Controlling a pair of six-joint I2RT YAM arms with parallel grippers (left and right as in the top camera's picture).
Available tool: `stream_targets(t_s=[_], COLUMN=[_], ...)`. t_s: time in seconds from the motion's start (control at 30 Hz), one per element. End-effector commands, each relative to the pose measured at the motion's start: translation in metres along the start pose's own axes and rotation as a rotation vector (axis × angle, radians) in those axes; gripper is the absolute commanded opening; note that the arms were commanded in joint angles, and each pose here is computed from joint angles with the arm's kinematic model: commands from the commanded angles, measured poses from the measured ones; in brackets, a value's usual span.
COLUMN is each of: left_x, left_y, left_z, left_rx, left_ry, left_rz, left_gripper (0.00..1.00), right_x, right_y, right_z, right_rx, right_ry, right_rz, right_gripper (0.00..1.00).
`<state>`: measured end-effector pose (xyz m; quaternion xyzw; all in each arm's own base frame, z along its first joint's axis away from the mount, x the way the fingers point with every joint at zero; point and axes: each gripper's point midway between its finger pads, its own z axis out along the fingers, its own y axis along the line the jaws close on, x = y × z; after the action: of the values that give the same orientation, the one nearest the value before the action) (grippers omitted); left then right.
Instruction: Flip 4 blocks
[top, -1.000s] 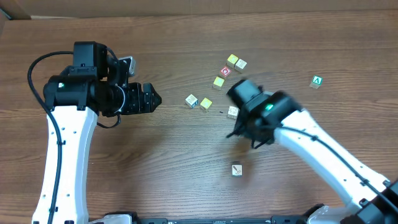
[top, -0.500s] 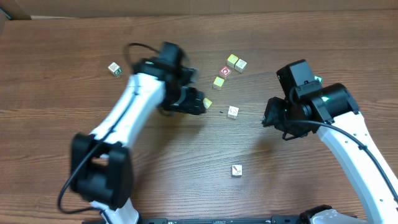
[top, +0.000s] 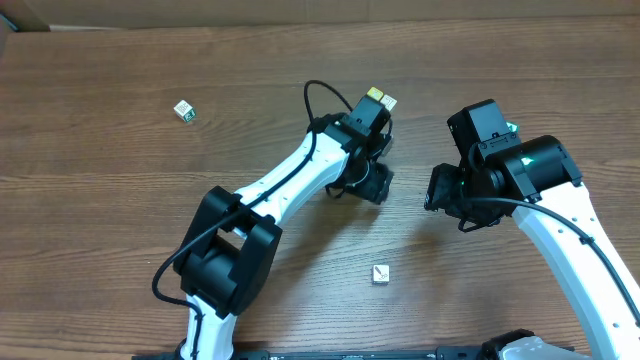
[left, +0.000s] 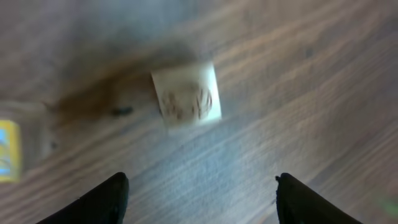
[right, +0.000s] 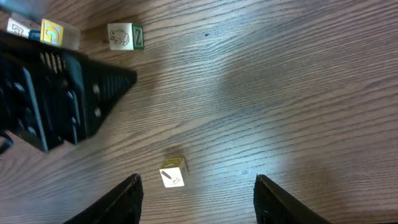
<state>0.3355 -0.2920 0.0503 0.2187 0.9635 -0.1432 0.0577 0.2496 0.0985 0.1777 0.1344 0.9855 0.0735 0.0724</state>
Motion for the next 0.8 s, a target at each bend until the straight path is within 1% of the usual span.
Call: stream_targets(t_s=[0.0, 0.07, 0.13, 0.23, 0.33, 0.4, 0.53, 0.67, 0.77], left_x=[-0.024, -0.029, -0.031, -0.029, -0.026, -0.025, -0.022, -0.026, -0.029], left_y=[0.008, 0.007, 0.008, 0.010, 0.012, 0.013, 0.016, 0.015, 0.014], left_z=[-0.007, -0.006, 0.000, 0.006, 0.014, 0.018, 0.028, 0.030, 0.030], left_rx=[-0.054, -0.054, -0.056, -0.058, -0.063, -0.066, -0.070, -0.066, -0.060], left_ry=[-0.070, -0.079, -0.072, -0.060, -0.041, -0.031, -0.012, -0.028, -0.040], left_rz=[-0.039, -0.037, -0.039, -0.049, -0.054, -0.056, -0.060, -0.057, -0.055], left_gripper=[0.67, 0.66, 0.61, 0.58, 0.58, 0.57, 0.57, 0.57, 0.53], right_x=[-0.009, -0.012, -0.016, -0.019, -0.026, -0.031, -0.040, -0.045, -0.046], right_y=[0.007, 0.009, 0.012, 0.016, 0.014, 0.009, 0.000, -0.006, -0.009], right_z=[-0.015, -0.021, -0.034, -0.049, -0.073, -0.087, -0.115, -0.134, -0.138], right_rx=[-0.035, -0.044, -0.058, -0.073, -0.089, -0.097, -0.128, -0.158, -0.157], right_ry=[-0.049, -0.062, -0.084, -0.108, -0.144, -0.168, -0.215, -0.244, -0.251], right_rz=[-0.019, -0.026, -0.029, -0.043, -0.024, 0.001, 0.035, 0.040, 0.052], right_gripper=[0.57, 0.54, 0.47, 0.41, 0.38, 0.34, 0.33, 0.32, 0.31])
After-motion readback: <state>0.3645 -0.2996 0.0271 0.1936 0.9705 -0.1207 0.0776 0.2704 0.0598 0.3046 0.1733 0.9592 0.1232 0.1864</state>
